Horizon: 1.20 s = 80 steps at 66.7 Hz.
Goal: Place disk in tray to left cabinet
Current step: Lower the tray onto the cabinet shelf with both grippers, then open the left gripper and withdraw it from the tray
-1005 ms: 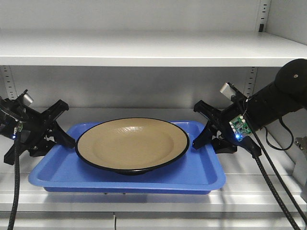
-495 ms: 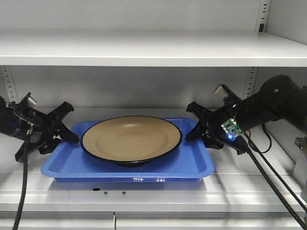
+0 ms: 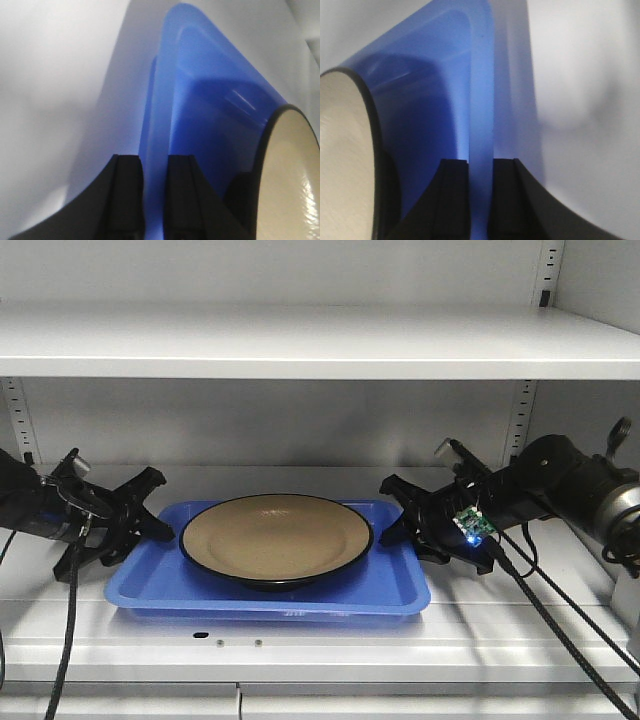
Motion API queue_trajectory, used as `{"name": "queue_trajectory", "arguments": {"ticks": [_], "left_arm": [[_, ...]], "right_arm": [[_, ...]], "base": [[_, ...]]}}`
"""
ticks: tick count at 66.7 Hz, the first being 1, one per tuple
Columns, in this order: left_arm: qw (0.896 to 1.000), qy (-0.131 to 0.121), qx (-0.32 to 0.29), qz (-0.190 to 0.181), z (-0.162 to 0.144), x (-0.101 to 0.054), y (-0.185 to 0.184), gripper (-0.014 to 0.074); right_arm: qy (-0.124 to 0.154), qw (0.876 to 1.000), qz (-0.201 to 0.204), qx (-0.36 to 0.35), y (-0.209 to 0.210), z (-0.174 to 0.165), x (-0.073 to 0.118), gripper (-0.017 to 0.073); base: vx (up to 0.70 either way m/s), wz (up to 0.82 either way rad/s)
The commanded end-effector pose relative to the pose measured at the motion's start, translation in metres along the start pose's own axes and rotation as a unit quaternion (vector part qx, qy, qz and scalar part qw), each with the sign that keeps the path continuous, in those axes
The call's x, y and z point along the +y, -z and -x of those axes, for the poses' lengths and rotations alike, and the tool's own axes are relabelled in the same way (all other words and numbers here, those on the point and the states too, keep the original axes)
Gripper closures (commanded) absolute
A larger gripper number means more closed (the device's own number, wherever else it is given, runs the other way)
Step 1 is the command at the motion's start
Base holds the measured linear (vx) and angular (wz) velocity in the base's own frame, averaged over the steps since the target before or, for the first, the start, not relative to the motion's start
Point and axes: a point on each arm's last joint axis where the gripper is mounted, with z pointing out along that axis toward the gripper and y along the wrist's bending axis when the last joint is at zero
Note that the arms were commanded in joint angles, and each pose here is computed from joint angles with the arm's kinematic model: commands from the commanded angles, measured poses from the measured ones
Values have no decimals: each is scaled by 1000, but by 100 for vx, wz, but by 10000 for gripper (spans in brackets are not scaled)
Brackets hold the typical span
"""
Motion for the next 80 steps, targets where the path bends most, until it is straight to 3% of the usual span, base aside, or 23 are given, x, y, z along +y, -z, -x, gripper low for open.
{"name": "queue_trajectory", "arguments": {"ticks": [1, 10, 21, 36, 48, 65, 80], "left_arm": [[996, -14, -45, -76, 2, -42, 27, 538], [995, -32, -53, -75, 3, -42, 27, 454], [993, -57, -68, -73, 6, -42, 27, 301], [990, -88, -90, -64, 10, -40, 28, 146], [988, -96, -106, -55, 13, -39, 29, 131], [987, -97, -119, -45, 20, -32, 34, 131], [986, -102, -123, -47, 20, -35, 44, 131]], "right_arm": [[8, 995, 80, -55, 29, 7, 43, 443], [37, 994, 78, -70, 28, 9, 42, 320], [32, 992, 82, -90, 29, 13, 42, 175], [29, 991, 74, -105, 33, 20, 35, 148], [33, 991, 65, -110, 36, 23, 30, 174], [66, 989, 34, -128, 40, 25, 28, 189], [120, 979, -6, -166, 59, 30, 32, 189]], "base": [[0, 0], [0, 0], [0, 0], [0, 0], [0, 0], [0, 0], [0, 0]]}}
